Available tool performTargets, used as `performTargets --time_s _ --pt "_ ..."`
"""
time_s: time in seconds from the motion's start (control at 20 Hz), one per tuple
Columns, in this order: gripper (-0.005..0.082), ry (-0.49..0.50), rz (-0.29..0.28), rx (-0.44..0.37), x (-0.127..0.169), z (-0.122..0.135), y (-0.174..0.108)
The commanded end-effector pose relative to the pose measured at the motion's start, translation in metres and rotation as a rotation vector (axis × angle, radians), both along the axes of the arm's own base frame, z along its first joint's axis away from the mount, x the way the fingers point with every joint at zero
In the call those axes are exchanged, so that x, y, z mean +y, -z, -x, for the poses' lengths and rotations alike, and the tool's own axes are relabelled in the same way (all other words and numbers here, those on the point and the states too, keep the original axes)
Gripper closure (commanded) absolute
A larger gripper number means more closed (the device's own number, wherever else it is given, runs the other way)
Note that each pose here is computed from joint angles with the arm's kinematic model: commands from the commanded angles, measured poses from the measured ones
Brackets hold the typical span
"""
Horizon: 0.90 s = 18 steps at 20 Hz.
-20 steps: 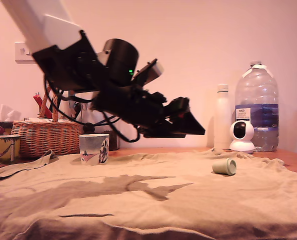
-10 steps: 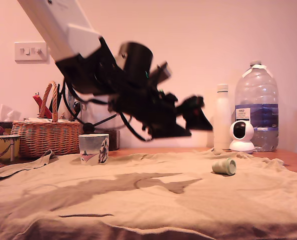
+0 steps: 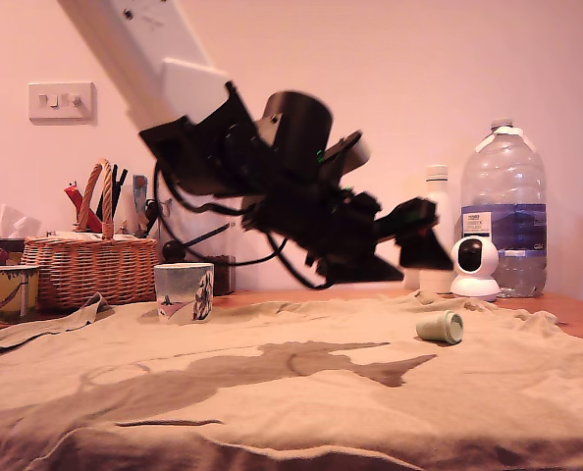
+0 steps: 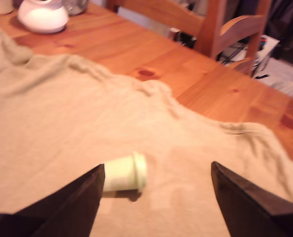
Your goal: Pick up the coffee capsules on the table and drop them inside the coffee cup
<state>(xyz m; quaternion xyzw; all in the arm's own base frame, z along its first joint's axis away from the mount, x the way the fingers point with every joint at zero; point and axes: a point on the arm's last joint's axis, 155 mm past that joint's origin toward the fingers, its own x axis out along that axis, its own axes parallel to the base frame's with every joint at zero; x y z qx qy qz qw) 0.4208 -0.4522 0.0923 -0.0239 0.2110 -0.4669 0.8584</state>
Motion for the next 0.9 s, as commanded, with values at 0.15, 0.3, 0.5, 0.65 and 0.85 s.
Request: performTargets --time_s 0.15,0.3,0.5,0.65,0.85 --pt "0.0145 -0.022 -0.015 0.016 0.001 -0.005 0.017" --pt "0.0145 -0.027 -0.023 0.028 -0.003 -0.01 0.02" --pt "0.0145 -0.028 -0.055 0.063 -0.011 -0.02 0.031" --pt "0.0136 -0.026 -0.079 0.099 -0.018 -0.023 0.04" --pt "0.0122 -0.04 -0.114 0.137 -0.02 -0.027 0.049"
